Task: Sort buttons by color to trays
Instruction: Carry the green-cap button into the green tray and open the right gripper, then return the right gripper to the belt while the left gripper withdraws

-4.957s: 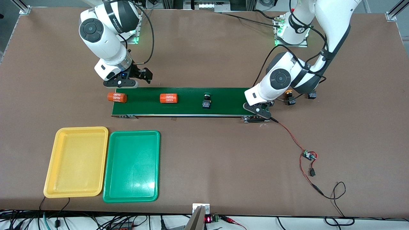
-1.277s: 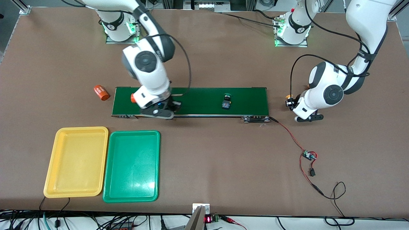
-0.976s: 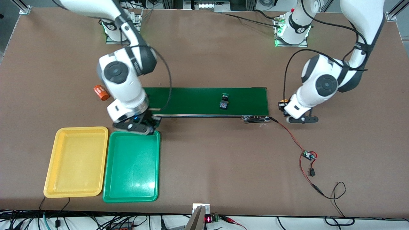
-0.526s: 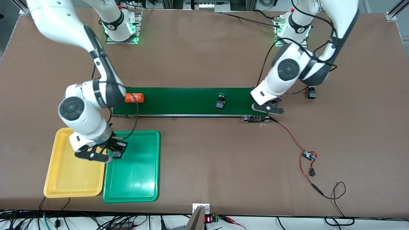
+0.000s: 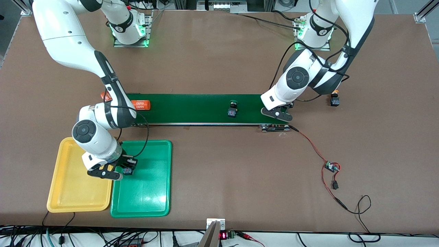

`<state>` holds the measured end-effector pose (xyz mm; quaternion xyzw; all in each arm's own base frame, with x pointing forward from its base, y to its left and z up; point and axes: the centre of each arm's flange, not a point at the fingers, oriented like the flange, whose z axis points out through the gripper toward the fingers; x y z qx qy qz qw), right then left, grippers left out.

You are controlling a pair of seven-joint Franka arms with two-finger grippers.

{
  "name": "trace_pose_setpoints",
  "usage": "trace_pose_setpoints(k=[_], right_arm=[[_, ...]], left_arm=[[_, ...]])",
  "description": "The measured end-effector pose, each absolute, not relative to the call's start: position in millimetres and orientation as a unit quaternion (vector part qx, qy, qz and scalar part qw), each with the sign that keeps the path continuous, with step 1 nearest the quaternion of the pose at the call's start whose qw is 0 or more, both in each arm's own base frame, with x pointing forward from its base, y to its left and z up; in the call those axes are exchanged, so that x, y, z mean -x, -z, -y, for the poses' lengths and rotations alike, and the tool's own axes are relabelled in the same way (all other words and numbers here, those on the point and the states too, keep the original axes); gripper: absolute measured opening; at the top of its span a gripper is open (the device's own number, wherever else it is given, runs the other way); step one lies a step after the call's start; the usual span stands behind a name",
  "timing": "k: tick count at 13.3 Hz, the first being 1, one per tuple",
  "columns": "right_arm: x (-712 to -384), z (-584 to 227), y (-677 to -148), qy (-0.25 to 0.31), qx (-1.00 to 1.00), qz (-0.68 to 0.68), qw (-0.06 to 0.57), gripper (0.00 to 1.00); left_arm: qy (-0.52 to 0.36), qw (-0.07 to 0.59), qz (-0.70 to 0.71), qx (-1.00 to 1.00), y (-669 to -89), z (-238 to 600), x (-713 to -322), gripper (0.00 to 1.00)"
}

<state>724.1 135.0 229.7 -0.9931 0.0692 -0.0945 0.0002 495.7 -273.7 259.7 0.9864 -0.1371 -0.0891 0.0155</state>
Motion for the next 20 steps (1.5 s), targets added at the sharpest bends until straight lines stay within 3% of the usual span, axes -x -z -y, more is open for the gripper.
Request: trace_pose_setpoints(k=[3, 6, 9, 12, 16, 20], right_arm=[[-723, -135, -219, 0.088, 0.994, -0.069, -0.001, 0.44], [-723, -134, -213, 0.088, 0.994, -0.06, -0.002, 0.74], [-723, -134, -213, 0.089, 0.995, -0.055, -0.002, 1.0], [-721, -141, -220, 0.091, 0.995, -0.049, 0.001, 1.0], [-688, -172, -265, 0.044, 0.998, -0.036, 0.0, 1.0], [-626, -215, -330, 0.005, 0.999, -0.035, -0.01, 1.0]], left_arm=[[0.085, 0.021, 0.137, -0.987, -257, 275, -498, 0.41], [0.074, 0.027, 0.138, -0.987, -258, 277, -500, 0.44], [0.051, 0.035, 0.132, -0.989, -271, 274, -512, 0.7], [0.032, 0.031, 0.113, -0.993, -292, 254, -526, 0.99], [0.059, 0.01, 0.072, -0.996, -297, 203, -537, 1.0], [0.099, 0.004, 0.008, -0.995, -280, 103, -547, 1.0]])
